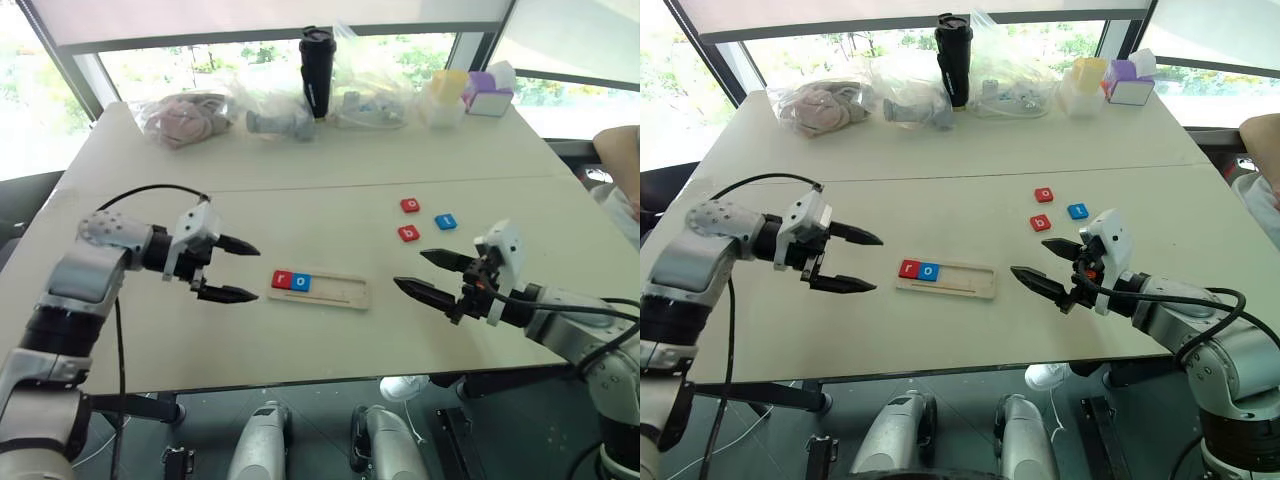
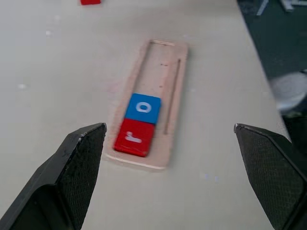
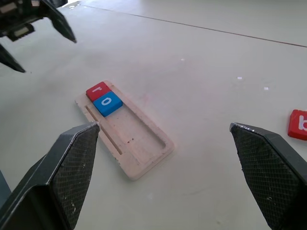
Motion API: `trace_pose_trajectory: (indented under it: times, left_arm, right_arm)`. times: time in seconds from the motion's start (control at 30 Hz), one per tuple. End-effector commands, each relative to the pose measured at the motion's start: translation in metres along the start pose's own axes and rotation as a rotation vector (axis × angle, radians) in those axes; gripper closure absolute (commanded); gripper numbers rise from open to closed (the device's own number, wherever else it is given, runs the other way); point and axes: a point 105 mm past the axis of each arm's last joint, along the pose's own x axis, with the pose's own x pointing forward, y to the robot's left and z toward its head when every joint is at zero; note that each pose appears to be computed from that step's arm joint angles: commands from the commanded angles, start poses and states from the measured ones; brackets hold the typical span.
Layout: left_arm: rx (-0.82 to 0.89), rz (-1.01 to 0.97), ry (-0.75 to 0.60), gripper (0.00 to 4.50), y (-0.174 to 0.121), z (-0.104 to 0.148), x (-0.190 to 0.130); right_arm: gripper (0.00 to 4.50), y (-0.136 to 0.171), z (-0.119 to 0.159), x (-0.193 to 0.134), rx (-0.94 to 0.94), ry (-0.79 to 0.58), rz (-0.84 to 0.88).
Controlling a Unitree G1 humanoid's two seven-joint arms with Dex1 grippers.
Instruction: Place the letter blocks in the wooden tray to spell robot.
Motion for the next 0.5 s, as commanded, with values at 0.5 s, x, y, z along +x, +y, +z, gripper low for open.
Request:
trace_pose_trajectory:
  times: [0.5]
  left_arm:
    - [-0.161,0.536,-0.179,0.04,-0.004,0.02,-0.029]
  right_arm:
    - [0.0,-0.073,0.031,0.04,-0.098,-0.065,-0.429]
